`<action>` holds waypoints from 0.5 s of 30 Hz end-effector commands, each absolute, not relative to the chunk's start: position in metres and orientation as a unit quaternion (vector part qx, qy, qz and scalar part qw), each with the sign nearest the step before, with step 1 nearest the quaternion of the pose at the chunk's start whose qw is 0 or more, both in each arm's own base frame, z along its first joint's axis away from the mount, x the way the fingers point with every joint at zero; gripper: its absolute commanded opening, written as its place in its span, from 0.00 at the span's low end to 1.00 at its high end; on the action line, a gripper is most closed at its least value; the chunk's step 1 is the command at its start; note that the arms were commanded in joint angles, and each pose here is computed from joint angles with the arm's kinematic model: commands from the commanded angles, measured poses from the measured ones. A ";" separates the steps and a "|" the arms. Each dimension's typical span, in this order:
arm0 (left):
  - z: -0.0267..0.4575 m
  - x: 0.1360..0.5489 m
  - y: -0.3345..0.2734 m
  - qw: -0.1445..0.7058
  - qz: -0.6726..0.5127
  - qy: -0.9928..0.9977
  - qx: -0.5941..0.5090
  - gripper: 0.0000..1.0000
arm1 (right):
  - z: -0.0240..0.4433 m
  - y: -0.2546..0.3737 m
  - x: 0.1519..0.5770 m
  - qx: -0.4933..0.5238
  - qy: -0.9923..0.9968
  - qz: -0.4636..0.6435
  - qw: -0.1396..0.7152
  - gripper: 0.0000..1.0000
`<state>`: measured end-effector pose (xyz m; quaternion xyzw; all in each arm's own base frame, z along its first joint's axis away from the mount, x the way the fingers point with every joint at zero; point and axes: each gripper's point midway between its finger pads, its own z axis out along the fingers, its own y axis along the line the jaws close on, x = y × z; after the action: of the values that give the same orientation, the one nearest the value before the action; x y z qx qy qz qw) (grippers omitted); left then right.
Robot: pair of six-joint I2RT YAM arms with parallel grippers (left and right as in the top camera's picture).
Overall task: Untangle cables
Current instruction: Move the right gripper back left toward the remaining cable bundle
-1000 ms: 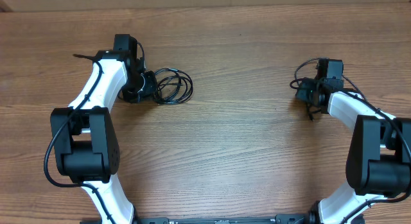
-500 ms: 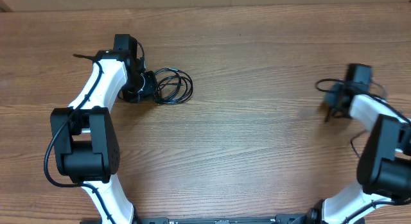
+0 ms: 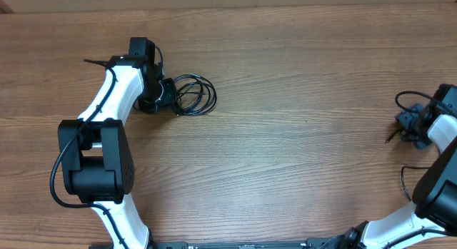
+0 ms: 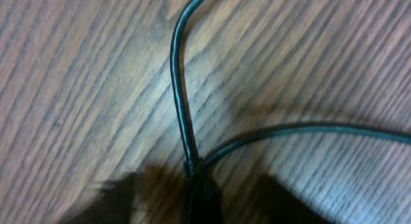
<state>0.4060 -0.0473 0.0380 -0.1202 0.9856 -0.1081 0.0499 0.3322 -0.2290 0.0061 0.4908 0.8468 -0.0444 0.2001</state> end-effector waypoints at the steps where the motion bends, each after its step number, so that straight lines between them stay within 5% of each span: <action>1: 0.039 0.404 -0.054 0.049 -0.114 0.986 -0.111 0.11 | 0.028 -0.232 0.343 0.492 0.849 -0.031 0.190 1.00; 11: 0.044 0.400 -0.073 0.035 -0.167 0.979 -0.107 0.04 | 0.068 -0.162 0.372 0.451 0.871 0.137 0.140 1.00; 15: 0.058 0.394 -0.105 0.011 -0.266 0.959 -0.100 0.41 | 0.074 -0.117 0.388 0.411 0.880 0.202 0.131 1.00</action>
<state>0.4001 -0.0688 0.0430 -0.1153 0.9783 -0.1696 0.0301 0.3701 -0.1511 0.0624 0.4422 0.8772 0.1365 0.1277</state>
